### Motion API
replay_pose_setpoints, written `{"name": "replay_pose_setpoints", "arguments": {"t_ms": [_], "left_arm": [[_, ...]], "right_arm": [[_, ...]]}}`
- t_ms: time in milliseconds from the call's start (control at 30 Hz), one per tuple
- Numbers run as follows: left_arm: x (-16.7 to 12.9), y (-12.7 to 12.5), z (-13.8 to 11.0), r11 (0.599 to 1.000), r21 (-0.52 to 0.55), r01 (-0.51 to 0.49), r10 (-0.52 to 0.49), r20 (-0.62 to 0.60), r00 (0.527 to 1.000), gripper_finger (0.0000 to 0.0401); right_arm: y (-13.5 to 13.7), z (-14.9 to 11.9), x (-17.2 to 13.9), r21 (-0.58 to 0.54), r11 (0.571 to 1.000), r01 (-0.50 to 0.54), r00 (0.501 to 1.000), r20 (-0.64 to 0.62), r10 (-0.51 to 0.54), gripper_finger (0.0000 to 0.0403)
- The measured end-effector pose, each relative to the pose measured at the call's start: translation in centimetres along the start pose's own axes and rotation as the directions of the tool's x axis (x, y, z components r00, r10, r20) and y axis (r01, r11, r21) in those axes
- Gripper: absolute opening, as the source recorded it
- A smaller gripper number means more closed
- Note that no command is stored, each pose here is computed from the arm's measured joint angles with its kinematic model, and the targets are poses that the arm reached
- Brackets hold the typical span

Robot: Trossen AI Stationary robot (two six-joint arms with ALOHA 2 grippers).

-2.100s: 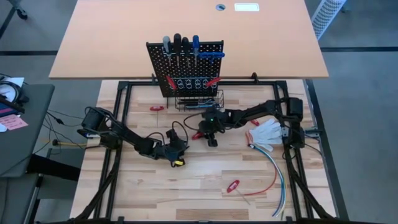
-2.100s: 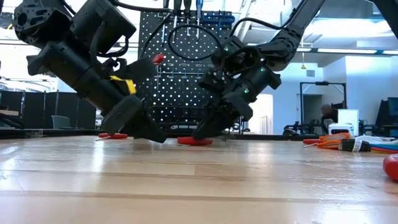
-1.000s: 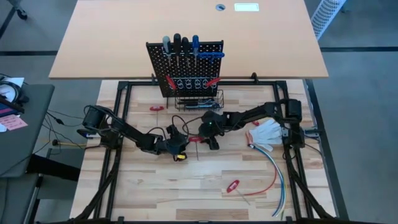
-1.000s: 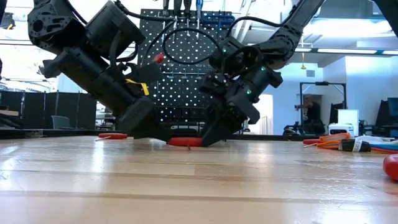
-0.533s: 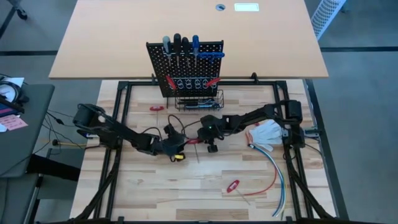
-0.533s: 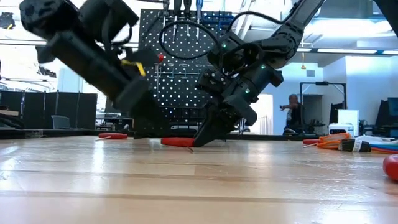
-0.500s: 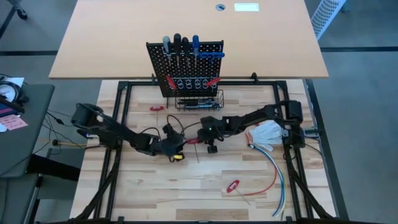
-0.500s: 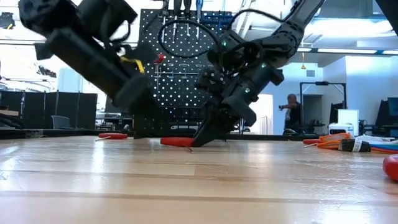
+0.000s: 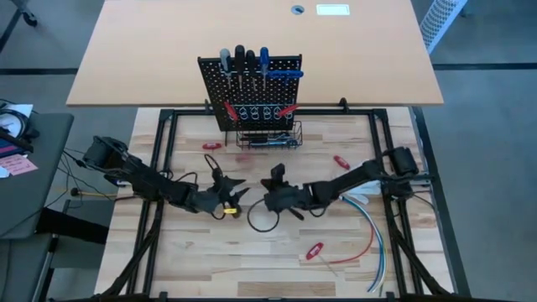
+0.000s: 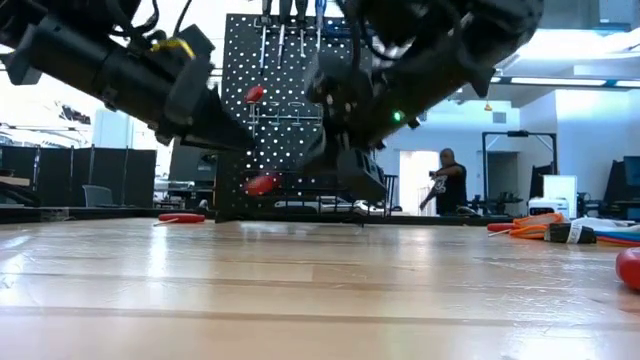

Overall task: Hang tools onto peg board
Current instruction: Hang the red allen wrench on the pegboard

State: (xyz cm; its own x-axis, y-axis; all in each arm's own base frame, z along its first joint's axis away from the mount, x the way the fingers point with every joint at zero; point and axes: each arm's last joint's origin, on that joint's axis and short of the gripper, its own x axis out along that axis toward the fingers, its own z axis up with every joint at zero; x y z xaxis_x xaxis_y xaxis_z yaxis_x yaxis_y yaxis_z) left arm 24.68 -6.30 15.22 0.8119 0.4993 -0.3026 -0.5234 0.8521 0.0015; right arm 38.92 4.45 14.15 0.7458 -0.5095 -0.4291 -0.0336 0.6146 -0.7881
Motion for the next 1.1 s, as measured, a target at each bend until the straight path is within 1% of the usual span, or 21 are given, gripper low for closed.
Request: {"name": "replay_pose_setpoints", "arguments": {"t_ms": [67, 133, 233, 400, 733, 833, 867, 933, 1033, 1100], "left_arm": [[-0.2, 0.1, 0.0, 0.997, -0.058, 0.045, -0.043, 0.037, 0.998, 0.0144], [-0.2, 0.3, -0.1, 0.993, -0.088, 0.077, -0.074, 0.041, 0.996, 0.0144], [0.0, 0.5, -0.1, 0.986, -0.132, 0.099, -0.094, 0.045, 0.995, 0.0144], [0.0, 0.7, -0.4, 0.988, -0.123, 0.093, -0.09, 0.035, 0.995, 0.0144], [0.0, 0.7, -0.5, 0.991, -0.102, 0.091, -0.089, 0.032, 0.996, 0.0144], [-0.4, 1.0, -0.1, 0.992, -0.097, 0.082, -0.08, 0.023, 0.997, 0.0144], [-0.7, 1.3, 0.2, 0.992, -0.106, 0.074, -0.073, 0.019, 0.997, 0.0144], [-1.5, 2.2, 0.7, 0.994, -0.109, 0.012, -0.013, -0.006, 1.0, 0.0144], [-3.2, 4.2, 1.3, 0.985, -0.122, -0.119, 0.114, -0.047, 0.992, 0.0144], [-4.4, 5.9, 1.3, 0.963, -0.138, -0.231, 0.223, -0.07, 0.972, 0.0144]], "right_arm": [[0.2, 0.9, -0.7, -0.015, 0.999, 0.043, 0.998, 0.038, -0.042, 0.0025], [0.4, 1.6, -1.2, -0.043, 0.995, 0.086, 0.995, 0.062, -0.083, 0.0011], [0.8, 2.3, -1.9, -0.091, 0.991, 0.101, 0.991, 0.093, -0.093, 0.0001], [0.9, 2.3, -2.0, -0.081, 0.992, 0.098, 0.991, 0.095, -0.09, 0.001], [0.4, 1.7, -1.3, -0.057, 0.995, 0.082, 0.995, 0.067, -0.079, 0.0008], [0.4, 1.6, -1.2, -0.04, 0.996, 0.078, 0.996, 0.057, -0.075, 0.0008], [0.3, 1.4, -1.2, -0.034, 0.997, 0.072, 0.996, 0.047, -0.07, 0.0008], [-0.4, 1.0, -1.2, -0.008, 0.998, 0.056, 0.998, 0.019, -0.056, 0.0008], [-2.4, 0.0, -1.0, 0.103, 0.995, 0.004, 1.0, 0.01, -0.005, 0.0009], [-3.3, -1.0, -0.6, 0.198, 0.977, -0.075, 0.996, 0.052, 0.066, 0.0009]]}}
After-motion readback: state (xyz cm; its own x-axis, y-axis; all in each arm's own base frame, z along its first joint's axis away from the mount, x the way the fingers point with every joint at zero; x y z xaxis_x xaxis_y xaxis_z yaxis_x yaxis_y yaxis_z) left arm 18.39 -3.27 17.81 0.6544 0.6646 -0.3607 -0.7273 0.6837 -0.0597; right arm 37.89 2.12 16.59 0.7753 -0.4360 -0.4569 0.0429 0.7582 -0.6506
